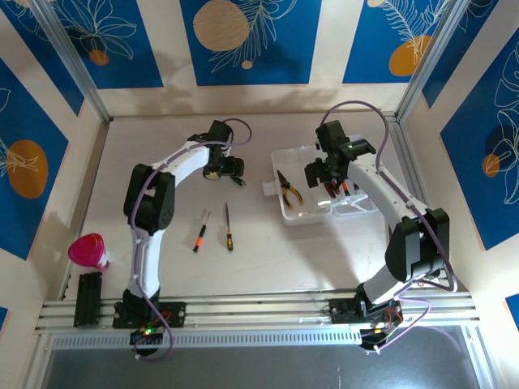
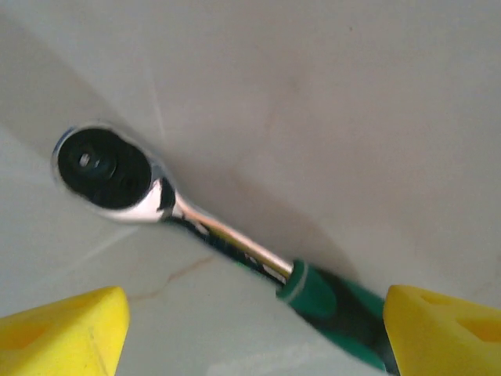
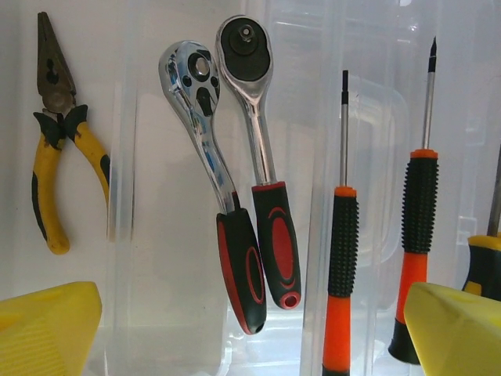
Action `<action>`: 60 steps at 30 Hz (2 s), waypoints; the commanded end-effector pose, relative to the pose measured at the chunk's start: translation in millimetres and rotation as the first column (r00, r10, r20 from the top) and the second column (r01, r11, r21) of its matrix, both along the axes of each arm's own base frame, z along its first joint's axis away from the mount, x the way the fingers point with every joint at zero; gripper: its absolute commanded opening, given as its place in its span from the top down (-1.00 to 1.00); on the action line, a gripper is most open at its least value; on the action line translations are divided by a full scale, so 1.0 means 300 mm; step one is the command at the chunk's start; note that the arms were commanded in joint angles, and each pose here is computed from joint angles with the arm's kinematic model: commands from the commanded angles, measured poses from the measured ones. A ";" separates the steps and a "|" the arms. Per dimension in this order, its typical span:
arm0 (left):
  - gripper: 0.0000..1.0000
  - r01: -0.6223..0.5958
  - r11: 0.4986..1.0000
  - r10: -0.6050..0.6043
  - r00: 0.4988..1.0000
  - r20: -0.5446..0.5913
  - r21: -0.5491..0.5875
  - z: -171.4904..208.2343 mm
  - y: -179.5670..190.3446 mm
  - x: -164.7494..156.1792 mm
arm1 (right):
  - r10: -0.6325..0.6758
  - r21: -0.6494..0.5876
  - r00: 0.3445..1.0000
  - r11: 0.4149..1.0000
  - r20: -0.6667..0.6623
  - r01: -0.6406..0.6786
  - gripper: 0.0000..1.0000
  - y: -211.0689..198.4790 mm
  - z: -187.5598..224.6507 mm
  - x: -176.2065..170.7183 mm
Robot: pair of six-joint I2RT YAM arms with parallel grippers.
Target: Pack the tool kit
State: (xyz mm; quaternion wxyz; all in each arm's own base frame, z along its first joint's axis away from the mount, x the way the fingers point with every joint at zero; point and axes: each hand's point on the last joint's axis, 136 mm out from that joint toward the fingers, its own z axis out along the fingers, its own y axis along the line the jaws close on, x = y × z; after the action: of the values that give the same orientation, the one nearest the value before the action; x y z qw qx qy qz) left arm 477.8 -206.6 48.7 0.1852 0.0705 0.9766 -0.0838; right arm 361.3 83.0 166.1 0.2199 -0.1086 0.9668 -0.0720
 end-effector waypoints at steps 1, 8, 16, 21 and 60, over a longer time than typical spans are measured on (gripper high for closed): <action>-0.68 -0.033 0.998 0.034 0.999 -0.026 0.046 -0.022 0.029 0.033 | 0.029 0.022 1.000 0.999 -0.002 -0.029 -0.98 0.028 -0.003 0.008; -0.48 -0.016 0.989 0.024 0.998 -0.055 0.149 -0.089 0.066 0.050 | 0.037 0.025 0.999 0.999 -0.011 -0.037 -0.99 0.034 -0.016 0.007; 0.08 0.002 0.984 0.015 0.996 -0.093 0.176 -0.141 0.093 0.014 | 0.045 0.029 0.999 0.999 -0.009 -0.045 -0.99 0.044 -0.007 -0.002; 0.30 0.024 0.988 -0.006 0.993 -0.115 0.153 -0.160 0.089 -0.019 | 0.053 0.024 0.999 0.998 -0.004 -0.052 -0.99 0.052 0.007 -0.015; 1.00 0.149 0.875 -0.081 0.983 0.164 -0.460 0.469 -0.125 -0.224 | 0.147 0.493 0.984 0.852 0.100 -0.177 -0.99 0.300 0.136 -0.090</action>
State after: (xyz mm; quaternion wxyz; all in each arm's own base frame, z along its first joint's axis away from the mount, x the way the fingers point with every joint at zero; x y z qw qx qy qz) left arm 415.5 -224.7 156.6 0.2418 0.0914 0.9346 -0.2442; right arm 338.9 142.0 193.8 0.2655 -0.1253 0.9508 0.0989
